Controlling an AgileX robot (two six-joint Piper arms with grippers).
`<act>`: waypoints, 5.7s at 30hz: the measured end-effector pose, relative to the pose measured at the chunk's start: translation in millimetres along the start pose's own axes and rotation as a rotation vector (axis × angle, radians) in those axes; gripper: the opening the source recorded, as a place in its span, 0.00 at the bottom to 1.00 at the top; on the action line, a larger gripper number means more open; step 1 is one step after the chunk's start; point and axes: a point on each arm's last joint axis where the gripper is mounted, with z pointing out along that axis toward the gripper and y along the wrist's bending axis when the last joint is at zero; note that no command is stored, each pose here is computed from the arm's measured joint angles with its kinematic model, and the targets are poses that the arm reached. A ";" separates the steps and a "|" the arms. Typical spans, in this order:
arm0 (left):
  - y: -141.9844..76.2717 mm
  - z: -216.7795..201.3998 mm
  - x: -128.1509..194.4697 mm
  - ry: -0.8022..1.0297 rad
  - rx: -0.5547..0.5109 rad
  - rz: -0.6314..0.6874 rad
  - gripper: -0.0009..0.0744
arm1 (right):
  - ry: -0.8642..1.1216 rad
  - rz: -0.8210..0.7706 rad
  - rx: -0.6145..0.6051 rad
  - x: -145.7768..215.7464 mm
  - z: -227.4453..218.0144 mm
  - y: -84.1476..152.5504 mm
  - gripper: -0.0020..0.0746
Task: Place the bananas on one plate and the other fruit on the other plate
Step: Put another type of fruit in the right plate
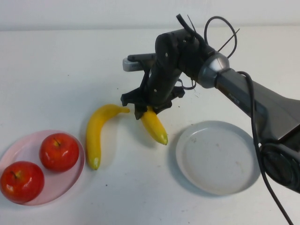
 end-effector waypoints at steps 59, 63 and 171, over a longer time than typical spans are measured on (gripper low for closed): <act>0.0 0.0 0.0 0.000 0.000 0.000 0.01 | 0.208 0.167 0.157 141.9 -63.7 -102.7 0.57; 0.0 0.0 0.0 0.000 0.000 0.000 0.01 | 0.222 0.168 0.159 142.5 -64.8 -102.5 0.68; 0.0 0.0 0.0 0.000 0.000 0.000 0.01 | -0.180 -0.177 -0.081 1.8 -64.2 70.4 0.44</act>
